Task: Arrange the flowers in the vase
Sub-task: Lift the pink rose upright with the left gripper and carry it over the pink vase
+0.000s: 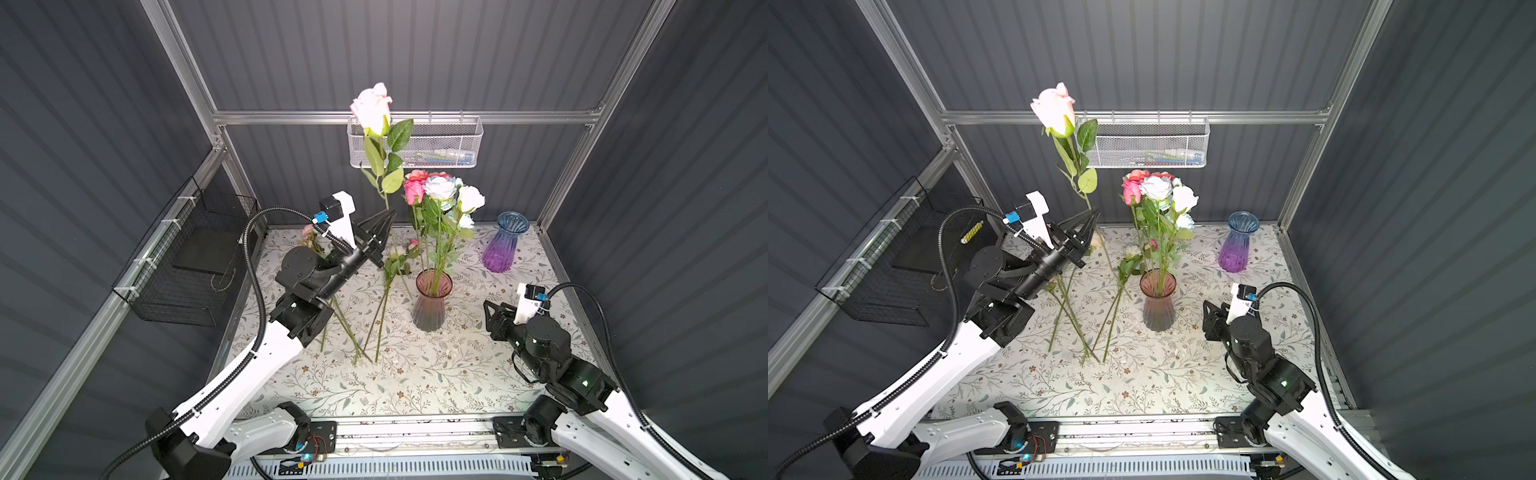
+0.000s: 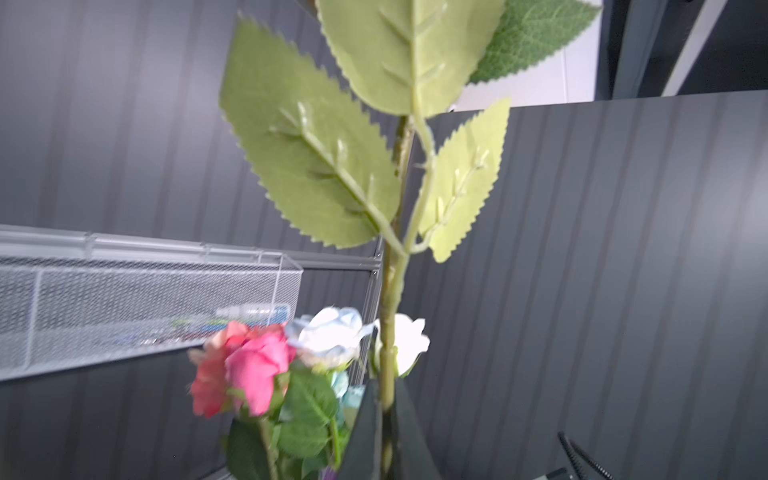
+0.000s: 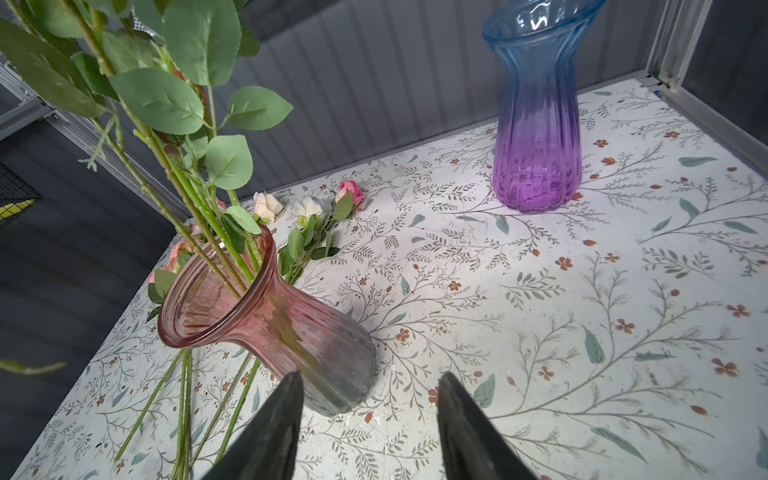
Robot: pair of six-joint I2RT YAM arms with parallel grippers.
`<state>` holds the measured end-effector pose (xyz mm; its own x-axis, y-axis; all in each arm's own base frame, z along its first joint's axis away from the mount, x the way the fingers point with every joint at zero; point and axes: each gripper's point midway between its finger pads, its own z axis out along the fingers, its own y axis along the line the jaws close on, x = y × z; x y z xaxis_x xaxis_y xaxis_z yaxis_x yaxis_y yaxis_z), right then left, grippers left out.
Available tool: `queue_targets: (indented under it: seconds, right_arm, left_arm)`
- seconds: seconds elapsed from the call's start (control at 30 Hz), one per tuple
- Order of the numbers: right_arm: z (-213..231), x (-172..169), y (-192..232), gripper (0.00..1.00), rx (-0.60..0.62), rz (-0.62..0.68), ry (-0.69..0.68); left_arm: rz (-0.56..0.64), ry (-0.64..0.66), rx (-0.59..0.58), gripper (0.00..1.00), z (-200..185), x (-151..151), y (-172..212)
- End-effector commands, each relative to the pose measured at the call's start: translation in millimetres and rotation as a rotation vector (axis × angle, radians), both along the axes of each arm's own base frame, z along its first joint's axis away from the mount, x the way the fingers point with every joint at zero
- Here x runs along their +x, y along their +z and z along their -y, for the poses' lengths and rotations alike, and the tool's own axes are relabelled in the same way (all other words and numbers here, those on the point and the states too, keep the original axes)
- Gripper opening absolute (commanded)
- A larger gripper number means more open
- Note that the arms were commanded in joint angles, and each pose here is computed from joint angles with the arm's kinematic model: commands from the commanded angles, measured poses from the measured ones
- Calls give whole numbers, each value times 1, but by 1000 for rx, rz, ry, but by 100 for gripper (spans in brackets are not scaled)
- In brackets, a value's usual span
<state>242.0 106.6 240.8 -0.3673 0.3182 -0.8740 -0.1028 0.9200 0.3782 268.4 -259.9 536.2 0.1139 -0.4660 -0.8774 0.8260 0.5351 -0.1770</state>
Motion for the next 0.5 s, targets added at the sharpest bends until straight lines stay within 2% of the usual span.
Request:
queue_targets:
  seconds: [0.0, 0.2, 0.47]
  right_arm:
    - [3, 3, 7, 54, 19, 18, -27]
    - [8, -1, 7, 55, 11, 21, -35]
    - [18, -7, 2, 55, 2, 28, -56]
  left_arm:
    - [93, -13, -5, 0, 16, 2, 15]
    - [131, -12, 37, 0, 57, 16, 6]
    - [79, 31, 102, 0, 85, 46, -47]
